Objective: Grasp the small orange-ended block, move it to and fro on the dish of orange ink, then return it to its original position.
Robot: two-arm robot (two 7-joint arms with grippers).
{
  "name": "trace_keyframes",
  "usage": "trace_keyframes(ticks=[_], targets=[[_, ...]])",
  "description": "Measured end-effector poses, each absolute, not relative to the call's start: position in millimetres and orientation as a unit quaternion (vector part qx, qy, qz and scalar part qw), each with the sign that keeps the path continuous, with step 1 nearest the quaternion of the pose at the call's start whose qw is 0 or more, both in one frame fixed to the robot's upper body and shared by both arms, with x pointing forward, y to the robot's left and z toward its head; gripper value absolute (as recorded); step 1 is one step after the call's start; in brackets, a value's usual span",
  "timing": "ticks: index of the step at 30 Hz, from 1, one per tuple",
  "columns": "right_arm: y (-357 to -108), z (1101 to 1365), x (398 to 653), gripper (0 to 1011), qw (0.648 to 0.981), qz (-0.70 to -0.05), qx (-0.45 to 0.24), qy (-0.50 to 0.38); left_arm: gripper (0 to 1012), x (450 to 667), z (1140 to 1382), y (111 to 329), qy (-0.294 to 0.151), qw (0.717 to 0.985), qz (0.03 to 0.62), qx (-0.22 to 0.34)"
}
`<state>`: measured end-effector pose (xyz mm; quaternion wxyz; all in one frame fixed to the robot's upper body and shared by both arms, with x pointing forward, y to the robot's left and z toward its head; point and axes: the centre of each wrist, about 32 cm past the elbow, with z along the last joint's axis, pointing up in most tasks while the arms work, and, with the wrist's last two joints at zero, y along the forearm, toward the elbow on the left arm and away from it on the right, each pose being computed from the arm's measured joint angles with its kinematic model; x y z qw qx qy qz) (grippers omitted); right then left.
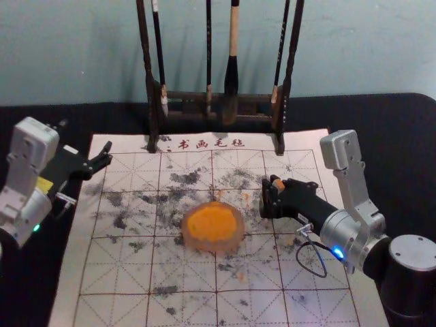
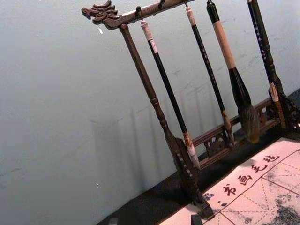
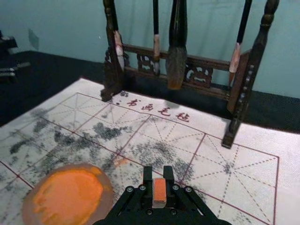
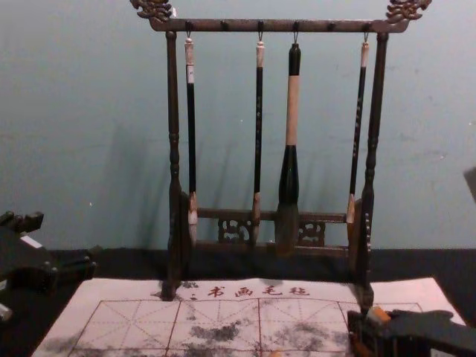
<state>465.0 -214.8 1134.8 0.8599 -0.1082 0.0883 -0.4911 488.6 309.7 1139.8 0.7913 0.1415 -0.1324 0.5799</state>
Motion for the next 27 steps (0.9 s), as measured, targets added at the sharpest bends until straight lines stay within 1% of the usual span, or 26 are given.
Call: trace_keyframes(ticks=[4,9,15,18,22,24,26,27], targets=[[-215,1140,465,113,0.864,-0.485,-0.097,0.088,1001,489,1140,310,-0.132,0.791,0.58,0.141],[-221,1152,466,113,0.871,-0.476,-0.091,0.077,1001,489,1140,310,-0.132,0.791,0.58,0.141],[-234,1178,469,113,0.883,-0.461,-0.08,0.04,1001,489,1140,310,-0.132,0.791,0.58,0.141],[-238,1185,471,113,0.886,-0.456,-0.076,0.026,1001,489,1140,310,-0.132,0.791,0.58,0.142],[-243,1195,482,113,0.896,-0.438,-0.074,0.003,1001,489,1140,310,-0.132,0.791,0.58,0.141],[-245,1196,490,113,0.902,-0.424,-0.078,-0.002,1001,489,1140,310,-0.132,0.791,0.58,0.141],[-245,1197,492,113,0.905,-0.418,-0.079,-0.004,1001,489,1140,310,-0.132,0.791,0.58,0.142],[-245,1197,498,113,0.91,-0.406,-0.083,-0.006,1002,489,1140,310,-0.132,0.791,0.58,0.141]])
